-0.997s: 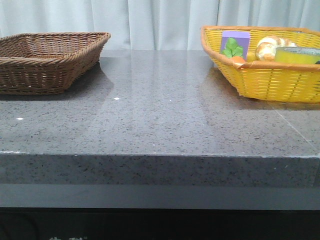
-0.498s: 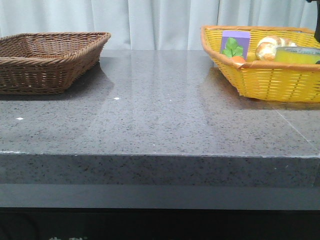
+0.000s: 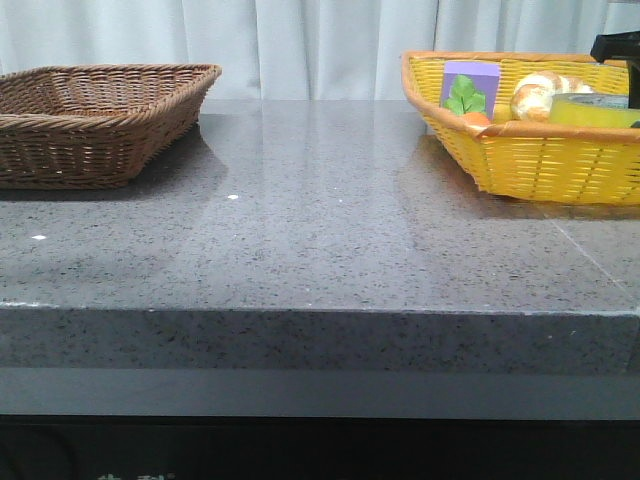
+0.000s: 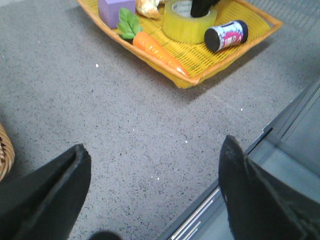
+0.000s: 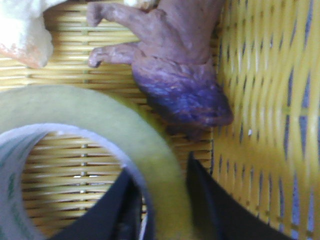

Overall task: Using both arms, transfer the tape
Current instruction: 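Reach the right gripper into the yellow basket and grasp the tape roll, then lift the tape roll out and set it on the table center, release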

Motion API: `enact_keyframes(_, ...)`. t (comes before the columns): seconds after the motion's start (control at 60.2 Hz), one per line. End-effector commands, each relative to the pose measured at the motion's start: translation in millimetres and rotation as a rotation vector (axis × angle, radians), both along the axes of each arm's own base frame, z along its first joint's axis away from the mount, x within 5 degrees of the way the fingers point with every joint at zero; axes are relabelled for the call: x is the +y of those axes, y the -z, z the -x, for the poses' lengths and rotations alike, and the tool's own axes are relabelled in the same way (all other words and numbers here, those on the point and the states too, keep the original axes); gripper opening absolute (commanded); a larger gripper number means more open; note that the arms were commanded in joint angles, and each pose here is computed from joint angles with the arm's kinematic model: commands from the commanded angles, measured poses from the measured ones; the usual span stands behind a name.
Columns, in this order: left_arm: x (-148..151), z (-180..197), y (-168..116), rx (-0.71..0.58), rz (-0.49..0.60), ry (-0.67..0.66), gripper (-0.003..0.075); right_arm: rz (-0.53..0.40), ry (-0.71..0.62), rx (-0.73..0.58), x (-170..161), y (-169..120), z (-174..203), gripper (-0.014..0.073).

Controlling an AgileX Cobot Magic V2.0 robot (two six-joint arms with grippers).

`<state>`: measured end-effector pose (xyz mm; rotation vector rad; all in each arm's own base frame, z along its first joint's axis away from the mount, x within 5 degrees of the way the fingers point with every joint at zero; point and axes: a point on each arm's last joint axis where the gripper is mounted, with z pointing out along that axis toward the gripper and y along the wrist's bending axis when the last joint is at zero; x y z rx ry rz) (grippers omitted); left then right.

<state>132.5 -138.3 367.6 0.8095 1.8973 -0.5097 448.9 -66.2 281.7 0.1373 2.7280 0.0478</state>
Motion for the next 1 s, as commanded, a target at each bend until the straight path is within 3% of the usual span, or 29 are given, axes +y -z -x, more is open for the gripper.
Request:
enact_keyframes(0.0,-6.6,-3.7,-13.9,-0.056,0.072,0.008,0.0531,0.016,0.004,-0.111,-1.7,-38.9,8.2,0.0132)
enact_keyframes(0.282,-9.2,-5.8,-12.0,-0.043,0.069,0.008,0.0531,0.023,-0.006,-0.129,-0.3,-52.8,16.0,0.0118)
enact_keyframes(0.615,23.6,23.5,-40.2,-0.171,0.154,0.006,0.0531,0.048,-0.023,-0.274,10.6,-111.3,47.2,0.0118)
enact_keyframes(0.814,36.6,35.7,-46.1,-0.189,0.173,0.005,0.0531,0.049,-0.122,-0.385,51.7,-147.7,68.0,0.0118)
enact_keyframes(0.98,37.2,36.3,-45.3,-0.182,0.166,0.005,0.0531,0.021,-0.295,-0.408,115.5,-155.9,78.3,0.0118)
